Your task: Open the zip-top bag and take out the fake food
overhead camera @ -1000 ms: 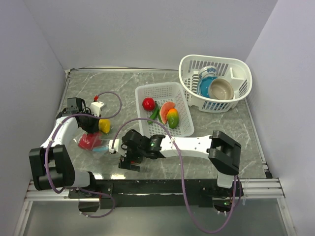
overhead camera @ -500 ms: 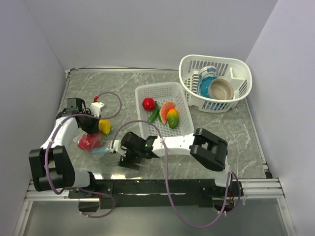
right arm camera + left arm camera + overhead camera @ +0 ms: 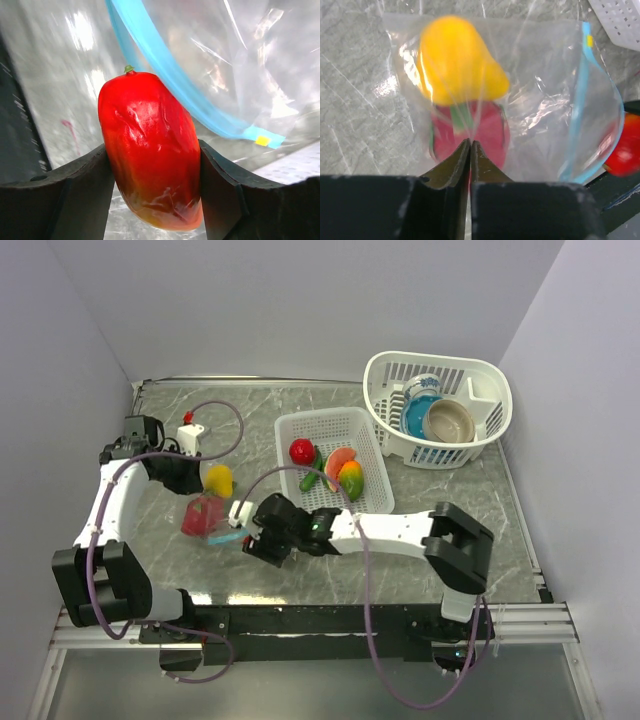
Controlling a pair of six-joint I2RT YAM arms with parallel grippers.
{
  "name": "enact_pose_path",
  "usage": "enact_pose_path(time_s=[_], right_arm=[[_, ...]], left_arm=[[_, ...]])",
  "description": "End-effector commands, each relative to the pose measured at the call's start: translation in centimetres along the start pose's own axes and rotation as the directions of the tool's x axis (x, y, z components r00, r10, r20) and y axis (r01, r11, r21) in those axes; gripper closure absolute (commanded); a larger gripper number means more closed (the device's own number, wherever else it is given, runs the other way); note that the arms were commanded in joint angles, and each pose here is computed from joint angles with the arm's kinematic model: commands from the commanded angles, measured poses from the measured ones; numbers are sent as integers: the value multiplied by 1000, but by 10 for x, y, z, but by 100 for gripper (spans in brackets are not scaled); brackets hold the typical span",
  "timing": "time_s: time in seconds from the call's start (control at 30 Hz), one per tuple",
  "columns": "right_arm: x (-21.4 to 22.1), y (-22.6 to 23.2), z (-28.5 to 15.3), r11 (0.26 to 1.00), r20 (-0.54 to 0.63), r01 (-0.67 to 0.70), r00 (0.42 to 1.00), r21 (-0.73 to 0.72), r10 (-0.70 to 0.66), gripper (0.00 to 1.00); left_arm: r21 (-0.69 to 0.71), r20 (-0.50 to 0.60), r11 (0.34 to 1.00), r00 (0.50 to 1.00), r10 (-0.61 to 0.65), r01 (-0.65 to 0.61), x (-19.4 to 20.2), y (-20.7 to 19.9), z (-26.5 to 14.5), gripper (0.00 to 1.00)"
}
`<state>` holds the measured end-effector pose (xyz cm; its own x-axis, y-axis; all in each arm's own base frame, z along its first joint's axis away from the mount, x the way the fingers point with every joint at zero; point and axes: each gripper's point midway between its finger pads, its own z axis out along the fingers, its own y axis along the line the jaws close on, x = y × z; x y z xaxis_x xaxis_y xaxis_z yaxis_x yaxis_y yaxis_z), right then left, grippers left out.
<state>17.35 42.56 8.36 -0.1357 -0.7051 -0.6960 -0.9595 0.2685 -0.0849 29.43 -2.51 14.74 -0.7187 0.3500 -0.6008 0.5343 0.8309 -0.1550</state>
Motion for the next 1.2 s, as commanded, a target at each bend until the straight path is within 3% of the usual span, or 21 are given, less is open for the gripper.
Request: enact_pose_path(time_s=[0.0, 0.07, 0.17, 0.23, 0.37, 0.4, 0.43, 0.5, 0.53, 0.63, 0.7, 0.73, 0.8, 0.9, 0.93, 1.03, 1.17], right_arm=[[-37, -4, -20, 999, 128, -33, 991, 1, 33, 85], [-28, -1, -13, 999, 101, -39, 994, -8, 40, 85], [-26, 1, -14, 998, 85, -54, 995, -19, 56, 86], [-29, -4, -22, 998, 115, -63, 991, 8, 62, 86], [-61, -77, -75, 958, 294, -216, 943, 186, 156, 87], [-68, -101, -87, 930, 347, -273, 921, 245, 178, 89], [-71, -121, -99, 892, 398, -350, 890, 286, 222, 97], [-70, -176, -129, 772, 509, -503, 816, 388, 275, 100], [-64, -202, -144, 676, 554, -588, 773, 444, 309, 100], [-37, -254, -154, 492, 556, -670, 740, 557, 378, 100], [2, -274, -138, 397, 477, -651, 751, 646, 456, 100], [-2, -283, -138, 367, 492, -673, 729, 642, 476, 100], [16, -285, -113, 376, 429, -654, 734, 657, 527, 100], [25, -286, -101, 385, 406, -648, 735, 657, 543, 58], [26, -285, -98, 381, 410, -655, 728, 652, 550, 28], [22, -283, -102, 381, 426, -668, 720, 639, 548, 0], [12, -283, -122, 381, 455, -670, 726, 637, 516, 0]], left_arm=[[-61, 2, 998, 1000, 8, -8, 3, 8, -3, 79], [-91, -41, 996, 999, -13, 10, 20, 20, 9, 80], [-88, -81, 995, 996, -48, 41, 36, 25, 22, 97], [-91, -73, 995, 996, -50, 43, 36, 25, 22, 99], [-82, -14, 996, 1000, -26, 25, 14, 21, 9, 99], [-65, -12, 997, 999, -34, 33, 11, 16, 5, 99], [-59, 27, 998, 999, -26, 28, -5, 14, -5, 99], [-8, 74, 999, 997, -34, 34, -20, 2, -14, 99], [-9, 117, 1000, 993, -27, 28, -36, -1, -26, 99], [44, 186, 999, 982, -24, 16, -59, -20, -46, 99], [81, 217, 997, 976, -21, 3, -67, -32, -55, 99], [91, 231, 996, 973, -23, 2, -71, -37, -61, 99], [117, 240, 993, 970, -28, 0, -74, -45, -66, 99], [188, 240, 982, 970, -35, -11, -74, -65, -72, 99], [192, 227, 981, 973, -35, -10, -69, -67, -68, 99], [158, 173, 987, 983, -54, 27, -49, -56, -48, 99], [186, 141, 982, 988, -61, 34, -46, -63, -54, 99]])
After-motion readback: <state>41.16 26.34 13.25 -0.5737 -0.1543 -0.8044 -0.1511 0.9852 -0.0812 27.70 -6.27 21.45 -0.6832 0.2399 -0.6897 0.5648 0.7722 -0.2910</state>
